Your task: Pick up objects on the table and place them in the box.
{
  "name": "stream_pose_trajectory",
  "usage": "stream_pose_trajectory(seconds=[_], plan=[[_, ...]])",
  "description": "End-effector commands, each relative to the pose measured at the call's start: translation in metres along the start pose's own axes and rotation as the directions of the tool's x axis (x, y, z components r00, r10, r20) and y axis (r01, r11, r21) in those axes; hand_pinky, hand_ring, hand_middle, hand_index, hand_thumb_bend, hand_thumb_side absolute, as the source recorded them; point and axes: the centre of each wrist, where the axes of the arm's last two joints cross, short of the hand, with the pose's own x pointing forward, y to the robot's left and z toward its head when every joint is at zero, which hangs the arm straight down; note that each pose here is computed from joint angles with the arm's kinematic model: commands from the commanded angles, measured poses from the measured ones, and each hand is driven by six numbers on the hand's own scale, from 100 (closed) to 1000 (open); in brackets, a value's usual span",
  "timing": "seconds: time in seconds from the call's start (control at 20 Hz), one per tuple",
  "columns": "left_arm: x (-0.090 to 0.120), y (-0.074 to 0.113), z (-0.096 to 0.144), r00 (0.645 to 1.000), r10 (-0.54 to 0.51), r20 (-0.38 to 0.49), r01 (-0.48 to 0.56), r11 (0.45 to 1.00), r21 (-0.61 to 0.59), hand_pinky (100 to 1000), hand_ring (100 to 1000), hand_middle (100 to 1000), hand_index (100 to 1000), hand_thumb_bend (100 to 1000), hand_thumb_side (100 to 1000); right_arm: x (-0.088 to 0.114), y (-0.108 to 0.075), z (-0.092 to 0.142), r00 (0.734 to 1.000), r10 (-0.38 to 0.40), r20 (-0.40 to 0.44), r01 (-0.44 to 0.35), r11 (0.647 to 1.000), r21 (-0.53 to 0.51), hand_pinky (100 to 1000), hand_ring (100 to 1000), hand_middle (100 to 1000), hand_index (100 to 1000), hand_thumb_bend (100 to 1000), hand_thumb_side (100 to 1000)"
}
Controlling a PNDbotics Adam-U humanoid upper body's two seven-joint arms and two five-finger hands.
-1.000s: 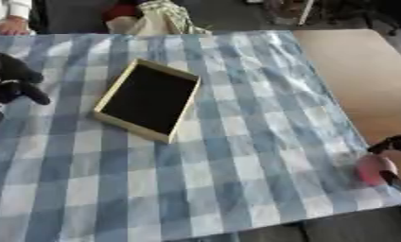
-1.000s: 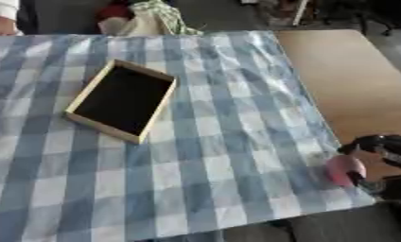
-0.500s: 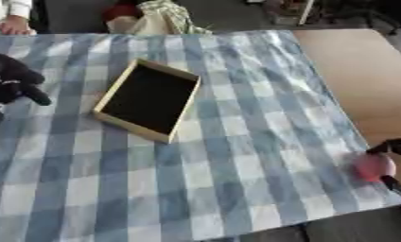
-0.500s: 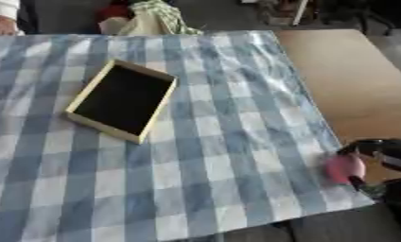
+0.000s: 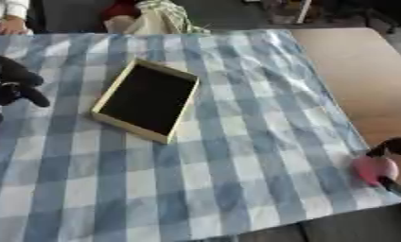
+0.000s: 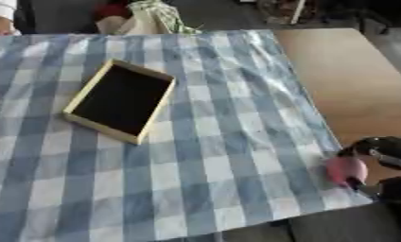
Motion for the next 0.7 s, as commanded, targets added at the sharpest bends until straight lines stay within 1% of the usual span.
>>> stream_pose_trajectory(seconds=[0.05, 0.3, 0.35, 0.5, 0.55, 0.6, 0.65, 0.7], plan=[[0.0055, -0.0002, -0.0057, 1.000, -0.007, 0.025, 0.008, 1.000, -0.016, 607, 728, 697, 776, 100, 602, -0.0026, -0.0109, 0.0010, 0.998, 0.058, -0.027, -0.058, 0.998, -0.027, 835, 747, 551, 784, 214, 441], [0.0050, -0.0010, -0.0061, 1.000, -0.002, 0.023, 0.003, 1.000, -0.021, 606, 726, 696, 775, 100, 603, -0.0007, -0.0096, -0.0025, 0.997, 0.071, -0.030, -0.073, 0.995, -0.074, 813, 716, 517, 746, 168, 374], [0.0049, -0.0011, -0.0061, 1.000, -0.001, 0.022, 0.001, 1.000, -0.021, 606, 726, 696, 775, 100, 603, -0.0001, -0.0099, -0.0028, 0.997, 0.070, -0.025, -0.072, 0.994, -0.082, 813, 716, 517, 746, 168, 374], [0.0046, -0.0015, -0.0061, 1.000, 0.003, 0.020, -0.003, 1.000, -0.023, 606, 725, 695, 775, 100, 603, 0.0008, -0.0109, -0.0030, 0.998, 0.066, -0.016, -0.067, 0.993, -0.097, 809, 722, 522, 748, 125, 259], [0.0046, -0.0016, -0.0062, 1.000, 0.004, 0.020, -0.004, 1.000, -0.024, 605, 725, 695, 775, 100, 603, 0.0011, -0.0114, -0.0032, 0.998, 0.065, -0.013, -0.066, 0.993, -0.100, 809, 726, 527, 751, 113, 240], [0.0046, -0.0017, -0.0063, 1.000, 0.006, 0.021, -0.005, 1.000, -0.024, 604, 724, 694, 774, 100, 603, 0.0014, -0.0120, -0.0034, 0.998, 0.063, -0.010, -0.064, 0.993, -0.101, 806, 727, 531, 752, 100, 192], [0.0045, -0.0018, -0.0063, 1.000, 0.007, 0.020, -0.007, 1.000, -0.024, 604, 724, 694, 774, 100, 603, 0.0018, -0.0126, -0.0037, 0.998, 0.062, -0.006, -0.062, 0.993, -0.102, 805, 726, 531, 752, 100, 182], [0.0044, -0.0020, -0.0062, 1.000, 0.009, 0.019, -0.008, 1.000, -0.025, 604, 723, 693, 774, 100, 603, 0.0023, -0.0134, -0.0040, 0.998, 0.059, -0.002, -0.058, 0.993, -0.105, 801, 721, 529, 750, 100, 144]])
